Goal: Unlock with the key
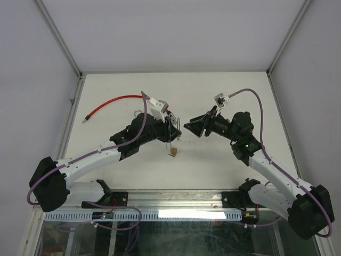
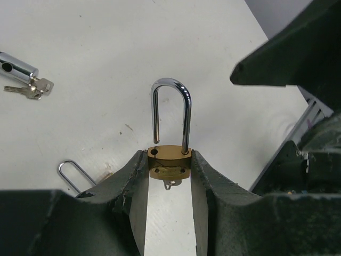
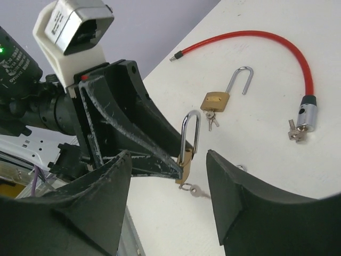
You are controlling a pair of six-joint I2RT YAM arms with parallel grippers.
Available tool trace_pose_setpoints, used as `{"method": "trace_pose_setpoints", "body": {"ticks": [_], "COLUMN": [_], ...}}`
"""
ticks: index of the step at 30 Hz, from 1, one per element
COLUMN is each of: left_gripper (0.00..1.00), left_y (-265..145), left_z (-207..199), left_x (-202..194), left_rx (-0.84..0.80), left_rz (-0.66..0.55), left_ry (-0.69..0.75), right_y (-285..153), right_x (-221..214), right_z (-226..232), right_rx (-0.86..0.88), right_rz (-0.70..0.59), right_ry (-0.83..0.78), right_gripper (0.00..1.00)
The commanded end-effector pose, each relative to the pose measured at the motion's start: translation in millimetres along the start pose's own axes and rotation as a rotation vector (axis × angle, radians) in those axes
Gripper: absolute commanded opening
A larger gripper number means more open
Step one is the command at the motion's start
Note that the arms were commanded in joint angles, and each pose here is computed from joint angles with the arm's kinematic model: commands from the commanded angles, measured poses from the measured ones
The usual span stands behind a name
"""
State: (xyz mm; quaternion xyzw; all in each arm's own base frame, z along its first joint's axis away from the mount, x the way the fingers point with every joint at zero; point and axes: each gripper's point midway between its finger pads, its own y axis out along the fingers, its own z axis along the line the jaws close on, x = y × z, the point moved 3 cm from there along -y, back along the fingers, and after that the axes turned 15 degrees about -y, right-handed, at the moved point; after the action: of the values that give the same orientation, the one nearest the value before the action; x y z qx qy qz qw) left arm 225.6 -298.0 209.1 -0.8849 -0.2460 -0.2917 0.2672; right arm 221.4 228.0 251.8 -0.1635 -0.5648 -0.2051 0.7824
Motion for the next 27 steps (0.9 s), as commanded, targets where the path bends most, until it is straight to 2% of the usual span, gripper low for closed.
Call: {"method": "trace_pose_setpoints", "body": {"ticks": [1,11,14,17,20,22,23,26,27], "left_gripper": [0.04,0.04,0.05,0.07,0.15,0.28,0.38,0.74,0.8], "left_y": [-5,4,4,4,4,3,3,3,2], "left_z": [-31,-40,-40,-38,-34,-31,-30,-25,-23], "left_x": [13,6,5,6,5,4,1,-1,-2], "left_rx": [-0.139,-0.16,-0.158,-0.148,-0.133,-0.127,-0.125,-0.111,-0.107], "left_rz": [0.014,0.049,0.052,0.041,0.026,0.023,0.027,0.027,0.026], "left_ry": [0.144,0.167,0.164,0.153,0.133,0.119,0.111,0.09,0.084], "right_y": [10,39,42,42,38,34,32,25,23], "right_x": [21,6,-1,-7,-10,-11,-12,-14,-16], "right_z": [-1,-2,1,0,4,6,6,3,0], "right_rx": [0.009,0.062,0.092,0.096,0.112,0.119,0.117,0.078,0.062], "right_rz": [-0.003,0.057,0.065,0.079,0.082,0.078,0.077,0.072,0.078], "right_ry": [-0.046,0.038,0.056,0.072,0.072,0.068,0.068,0.066,0.066], "right_gripper": [0.61,0.61,0.5,0.3,0.12,0.03,0.0,0.0,0.0]}}
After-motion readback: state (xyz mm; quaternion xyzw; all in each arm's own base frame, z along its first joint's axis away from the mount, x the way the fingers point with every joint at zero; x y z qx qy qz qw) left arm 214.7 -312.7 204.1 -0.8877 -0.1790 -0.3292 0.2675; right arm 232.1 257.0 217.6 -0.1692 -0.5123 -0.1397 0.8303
